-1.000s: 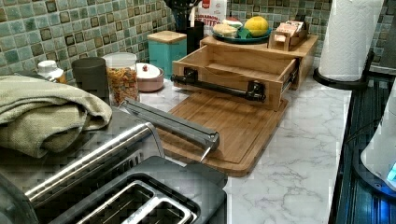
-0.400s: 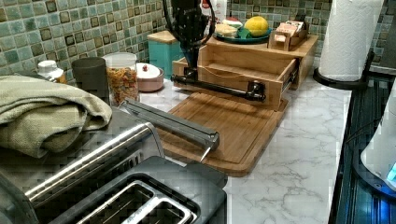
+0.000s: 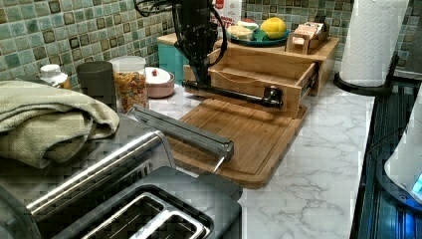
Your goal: Close the drawer.
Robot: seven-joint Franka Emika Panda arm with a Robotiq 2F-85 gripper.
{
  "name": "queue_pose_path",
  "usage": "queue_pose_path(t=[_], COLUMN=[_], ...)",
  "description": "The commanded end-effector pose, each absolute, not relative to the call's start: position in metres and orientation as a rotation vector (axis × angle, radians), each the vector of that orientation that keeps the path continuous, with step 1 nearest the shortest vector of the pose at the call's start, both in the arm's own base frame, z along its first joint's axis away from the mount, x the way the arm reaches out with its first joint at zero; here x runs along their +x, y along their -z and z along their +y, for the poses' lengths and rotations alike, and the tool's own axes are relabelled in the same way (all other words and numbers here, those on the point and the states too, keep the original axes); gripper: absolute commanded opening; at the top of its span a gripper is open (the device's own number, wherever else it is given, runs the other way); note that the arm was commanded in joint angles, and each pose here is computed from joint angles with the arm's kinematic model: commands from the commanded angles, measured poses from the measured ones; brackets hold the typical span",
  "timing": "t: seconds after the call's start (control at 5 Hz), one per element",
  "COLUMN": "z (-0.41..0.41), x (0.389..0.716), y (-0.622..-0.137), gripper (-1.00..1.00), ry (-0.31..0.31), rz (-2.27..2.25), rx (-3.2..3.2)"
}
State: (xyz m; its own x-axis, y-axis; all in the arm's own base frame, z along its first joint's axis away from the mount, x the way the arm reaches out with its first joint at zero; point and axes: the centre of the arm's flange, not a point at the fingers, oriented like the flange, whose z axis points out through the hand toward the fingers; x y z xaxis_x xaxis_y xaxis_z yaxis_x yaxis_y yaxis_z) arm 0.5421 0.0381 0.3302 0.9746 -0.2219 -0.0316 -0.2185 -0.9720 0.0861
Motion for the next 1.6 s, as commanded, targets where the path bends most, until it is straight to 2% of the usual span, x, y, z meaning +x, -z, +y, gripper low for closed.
queue_pose_path(t=[0.2, 0.6, 0.8, 1.0, 1.2, 1.6], z=[0.005, -0.014, -0.024, -0.041, -0.067, -0.147], x=[0.521, 0.511, 0.508, 0.506, 0.507, 0.501], y=[-0.287, -0.269, -0.26, -0.259, -0.264, -0.265], gripper=[-1.0, -1.0, -1.0, -1.0, -1.0, -1.0], ry=[0.121, 0.126, 0.097, 0.019, 0.107, 0.05], rz=[-0.217, -0.207, -0.188, -0.202, -0.177, -0.137], rx=[3.03, 3.029, 3.026, 2.991, 2.979, 2.928])
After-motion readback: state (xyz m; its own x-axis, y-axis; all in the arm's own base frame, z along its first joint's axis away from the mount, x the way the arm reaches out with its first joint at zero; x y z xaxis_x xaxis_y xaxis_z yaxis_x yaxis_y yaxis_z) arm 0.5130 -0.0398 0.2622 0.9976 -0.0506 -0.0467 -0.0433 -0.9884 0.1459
